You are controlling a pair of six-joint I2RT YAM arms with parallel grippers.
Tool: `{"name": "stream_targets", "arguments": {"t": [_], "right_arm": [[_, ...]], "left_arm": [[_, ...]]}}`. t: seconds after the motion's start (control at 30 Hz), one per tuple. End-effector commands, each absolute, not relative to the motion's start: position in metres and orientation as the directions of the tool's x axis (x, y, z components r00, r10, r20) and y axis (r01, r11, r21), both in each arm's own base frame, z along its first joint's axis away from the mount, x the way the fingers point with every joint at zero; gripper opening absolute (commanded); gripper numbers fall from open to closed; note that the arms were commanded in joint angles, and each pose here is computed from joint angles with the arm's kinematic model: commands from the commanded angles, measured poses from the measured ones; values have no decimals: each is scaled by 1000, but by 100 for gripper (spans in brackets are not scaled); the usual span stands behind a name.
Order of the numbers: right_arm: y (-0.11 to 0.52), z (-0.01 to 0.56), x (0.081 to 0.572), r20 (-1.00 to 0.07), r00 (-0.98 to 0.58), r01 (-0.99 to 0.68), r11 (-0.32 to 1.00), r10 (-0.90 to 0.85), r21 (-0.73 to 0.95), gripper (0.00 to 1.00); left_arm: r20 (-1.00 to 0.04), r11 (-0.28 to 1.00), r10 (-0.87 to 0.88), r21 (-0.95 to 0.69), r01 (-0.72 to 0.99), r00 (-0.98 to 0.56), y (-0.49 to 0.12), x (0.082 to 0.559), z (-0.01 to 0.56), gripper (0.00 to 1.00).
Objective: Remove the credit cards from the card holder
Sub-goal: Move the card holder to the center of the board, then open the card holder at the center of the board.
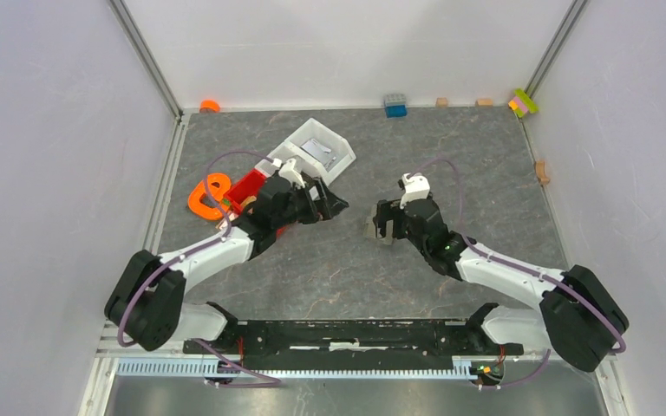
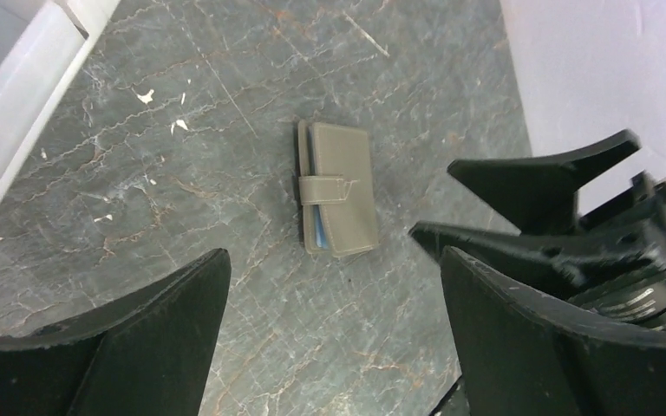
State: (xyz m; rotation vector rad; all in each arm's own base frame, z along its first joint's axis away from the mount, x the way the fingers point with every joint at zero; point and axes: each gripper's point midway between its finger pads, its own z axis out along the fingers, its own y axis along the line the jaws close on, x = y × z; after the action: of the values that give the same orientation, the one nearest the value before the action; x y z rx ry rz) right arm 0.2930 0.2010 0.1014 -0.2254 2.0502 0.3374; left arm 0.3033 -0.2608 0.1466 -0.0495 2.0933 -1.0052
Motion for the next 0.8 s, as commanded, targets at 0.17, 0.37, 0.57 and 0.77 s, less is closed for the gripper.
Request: {"name": "stream_targets", "arguments": {"t": [0.17, 0.37, 0.57, 0.77], "right_arm": [[194, 75, 313, -793, -590, -177, 933, 155, 314, 94], [201, 63, 315, -731, -648, -186, 886, 214, 425, 83], [215, 58, 309, -703, -679, -237, 843, 211, 482, 70], [214, 53, 306, -693, -684, -223, 841, 226, 494, 65]], "left_arm": [[-641, 711, -212, -619, 333, -738, -279, 307, 125, 94], [-607, 713, -161, -617, 334, -778, -290, 306, 112, 93], [-578, 730, -88, -592, 342, -812, -302, 302, 90, 92], [-514, 762, 7, -553, 337, -858, -315, 302, 56, 87]]}}
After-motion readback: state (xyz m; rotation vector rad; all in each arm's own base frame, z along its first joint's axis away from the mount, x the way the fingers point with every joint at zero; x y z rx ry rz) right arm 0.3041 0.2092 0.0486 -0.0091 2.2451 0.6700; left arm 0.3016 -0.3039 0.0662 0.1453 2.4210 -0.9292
